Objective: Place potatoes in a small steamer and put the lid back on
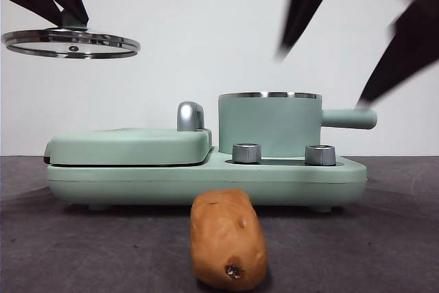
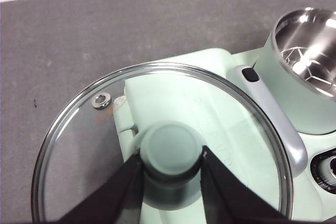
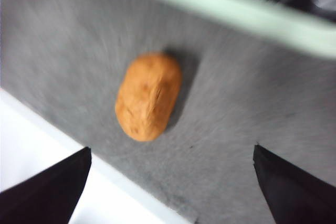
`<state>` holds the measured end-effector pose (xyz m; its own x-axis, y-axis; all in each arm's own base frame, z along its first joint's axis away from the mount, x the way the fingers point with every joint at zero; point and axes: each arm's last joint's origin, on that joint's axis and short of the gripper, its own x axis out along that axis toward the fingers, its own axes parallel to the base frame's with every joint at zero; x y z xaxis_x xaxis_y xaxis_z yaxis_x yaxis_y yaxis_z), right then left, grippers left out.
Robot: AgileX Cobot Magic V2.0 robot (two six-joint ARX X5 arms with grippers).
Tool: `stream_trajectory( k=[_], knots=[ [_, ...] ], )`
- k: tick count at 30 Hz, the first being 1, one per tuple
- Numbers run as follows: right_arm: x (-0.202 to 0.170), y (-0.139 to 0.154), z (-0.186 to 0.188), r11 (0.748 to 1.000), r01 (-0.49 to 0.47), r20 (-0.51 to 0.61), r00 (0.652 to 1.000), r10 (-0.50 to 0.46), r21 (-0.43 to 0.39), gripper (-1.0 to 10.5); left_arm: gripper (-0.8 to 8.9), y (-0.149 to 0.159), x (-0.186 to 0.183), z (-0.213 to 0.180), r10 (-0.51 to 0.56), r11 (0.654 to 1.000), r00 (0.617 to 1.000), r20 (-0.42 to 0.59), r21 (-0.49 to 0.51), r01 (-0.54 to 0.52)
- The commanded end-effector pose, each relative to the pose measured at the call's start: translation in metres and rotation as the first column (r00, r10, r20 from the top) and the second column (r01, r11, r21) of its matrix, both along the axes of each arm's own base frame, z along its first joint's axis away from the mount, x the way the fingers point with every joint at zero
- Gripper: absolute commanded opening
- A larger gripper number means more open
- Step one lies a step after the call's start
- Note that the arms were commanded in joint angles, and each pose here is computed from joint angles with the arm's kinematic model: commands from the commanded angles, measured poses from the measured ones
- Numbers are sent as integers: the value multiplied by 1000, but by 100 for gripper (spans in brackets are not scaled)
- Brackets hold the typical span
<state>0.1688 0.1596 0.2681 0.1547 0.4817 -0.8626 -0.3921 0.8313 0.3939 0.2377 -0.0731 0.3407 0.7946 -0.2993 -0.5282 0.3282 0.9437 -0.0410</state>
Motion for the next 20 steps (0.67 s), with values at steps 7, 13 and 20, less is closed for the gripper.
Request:
stream_trajectory(
  k=[7,13,20],
  knots=[
    [21,82,-45,984,-1,-68,998,-11,-178,527,5,1,0,9,-1,1000,999,48,-13,1],
    [35,103,-76,969,-53,-133,991,21,-243,377,5,1,0,9,0,1000,999,49,-13,1],
    [33,108,-81,964,-96,-165,985,56,-249,-8,5,0,0,11,-14,1000,998,60,-25,16]
  ],
)
